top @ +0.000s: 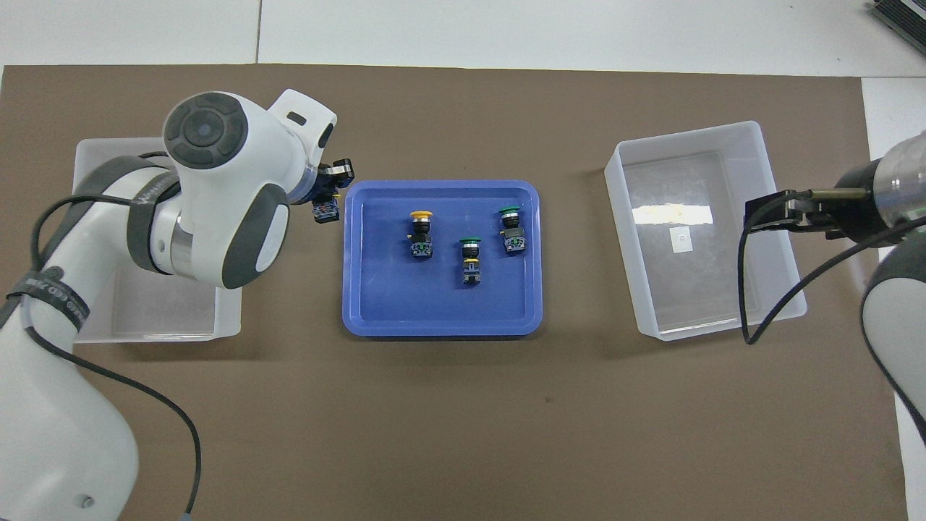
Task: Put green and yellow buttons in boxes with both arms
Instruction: 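Carry the yellow button into the nearby clear box and release, then reach the left gripper and the right gripper toward the tray buttons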
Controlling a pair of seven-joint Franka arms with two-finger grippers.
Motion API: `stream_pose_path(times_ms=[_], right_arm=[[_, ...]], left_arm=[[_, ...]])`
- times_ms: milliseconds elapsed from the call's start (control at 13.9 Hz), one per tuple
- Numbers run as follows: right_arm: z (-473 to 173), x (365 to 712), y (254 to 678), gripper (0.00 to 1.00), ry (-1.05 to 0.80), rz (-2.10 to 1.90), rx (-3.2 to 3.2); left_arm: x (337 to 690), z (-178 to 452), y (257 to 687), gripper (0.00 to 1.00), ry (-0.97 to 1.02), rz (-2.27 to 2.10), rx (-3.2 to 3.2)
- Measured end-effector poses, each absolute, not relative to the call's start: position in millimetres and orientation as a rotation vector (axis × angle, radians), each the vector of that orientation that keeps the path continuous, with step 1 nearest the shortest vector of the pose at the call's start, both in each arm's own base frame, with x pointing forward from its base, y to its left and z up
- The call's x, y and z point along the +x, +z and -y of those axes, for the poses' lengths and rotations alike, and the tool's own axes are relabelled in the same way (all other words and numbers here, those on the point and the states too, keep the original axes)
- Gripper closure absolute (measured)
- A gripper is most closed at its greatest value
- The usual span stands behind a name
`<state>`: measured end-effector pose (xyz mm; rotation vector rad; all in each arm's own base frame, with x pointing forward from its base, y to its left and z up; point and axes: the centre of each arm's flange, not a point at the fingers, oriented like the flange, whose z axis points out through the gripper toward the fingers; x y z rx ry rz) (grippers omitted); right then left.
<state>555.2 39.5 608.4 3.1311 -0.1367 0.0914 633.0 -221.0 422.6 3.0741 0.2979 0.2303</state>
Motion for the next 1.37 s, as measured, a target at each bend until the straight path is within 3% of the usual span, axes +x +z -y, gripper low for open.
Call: stream_pose_path(times_ms=[791,1078,1366], right_arm=[[-39.5,555.2,608.3,0.0,0.091,0.137,3.131],[-39.5,555.2,608.2,0.0,0.091,0.137,3.131],[-39.5,555.2,608.2,0.0,0.091,0.137,3.131]], left_arm=[[668.7,32.9,432.2,0.67,0.178,-0.079,3.149],[665.1,14.0,420.1,0.67,0.144,-0.054,3.155],[648.0,17.3,377.0,0.67,0.17,-0.042,3.15]])
